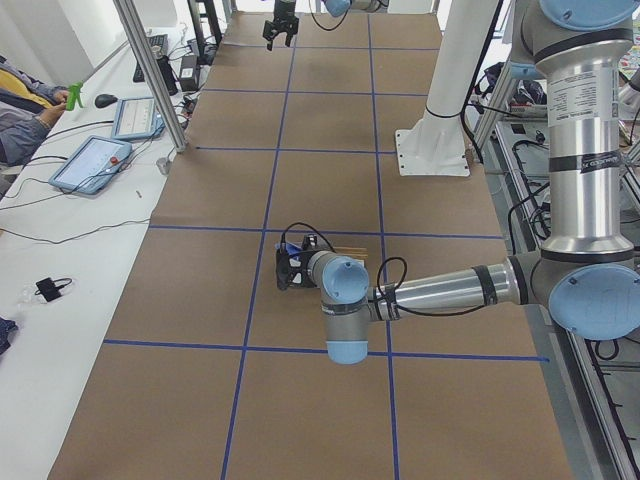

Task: Hang towel on rack

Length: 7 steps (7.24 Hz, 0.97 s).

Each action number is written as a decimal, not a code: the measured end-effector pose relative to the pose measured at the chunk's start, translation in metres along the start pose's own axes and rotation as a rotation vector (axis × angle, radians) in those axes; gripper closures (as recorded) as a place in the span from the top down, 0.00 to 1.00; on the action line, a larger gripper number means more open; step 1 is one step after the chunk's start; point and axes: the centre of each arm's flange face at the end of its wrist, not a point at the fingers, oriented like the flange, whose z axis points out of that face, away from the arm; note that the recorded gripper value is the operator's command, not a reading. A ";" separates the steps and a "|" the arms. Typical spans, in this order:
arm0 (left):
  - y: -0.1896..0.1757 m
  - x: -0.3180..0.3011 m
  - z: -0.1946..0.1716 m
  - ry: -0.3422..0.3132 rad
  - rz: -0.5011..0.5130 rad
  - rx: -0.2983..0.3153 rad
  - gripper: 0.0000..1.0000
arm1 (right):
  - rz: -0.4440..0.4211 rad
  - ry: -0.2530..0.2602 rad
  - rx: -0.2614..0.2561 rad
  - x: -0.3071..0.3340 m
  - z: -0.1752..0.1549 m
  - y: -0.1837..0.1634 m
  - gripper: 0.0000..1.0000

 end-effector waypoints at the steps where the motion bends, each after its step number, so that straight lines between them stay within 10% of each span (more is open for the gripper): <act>1: -0.001 -0.012 -0.007 -0.010 0.002 0.000 0.00 | -0.002 0.001 0.000 0.001 0.000 -0.001 1.00; 3: 0.000 -0.028 -0.011 -0.026 -0.005 -0.001 0.00 | -0.009 0.011 0.001 0.007 0.005 -0.004 1.00; 4: 0.003 -0.036 -0.012 -0.034 -0.018 -0.002 0.22 | -0.025 0.017 0.001 0.010 0.007 -0.006 1.00; 5: 0.006 -0.044 -0.013 -0.044 -0.033 -0.001 0.80 | -0.034 0.020 0.002 0.012 0.008 -0.007 1.00; 7: 0.008 -0.056 -0.015 -0.059 -0.054 0.007 0.99 | -0.037 0.028 0.003 0.017 0.011 -0.010 1.00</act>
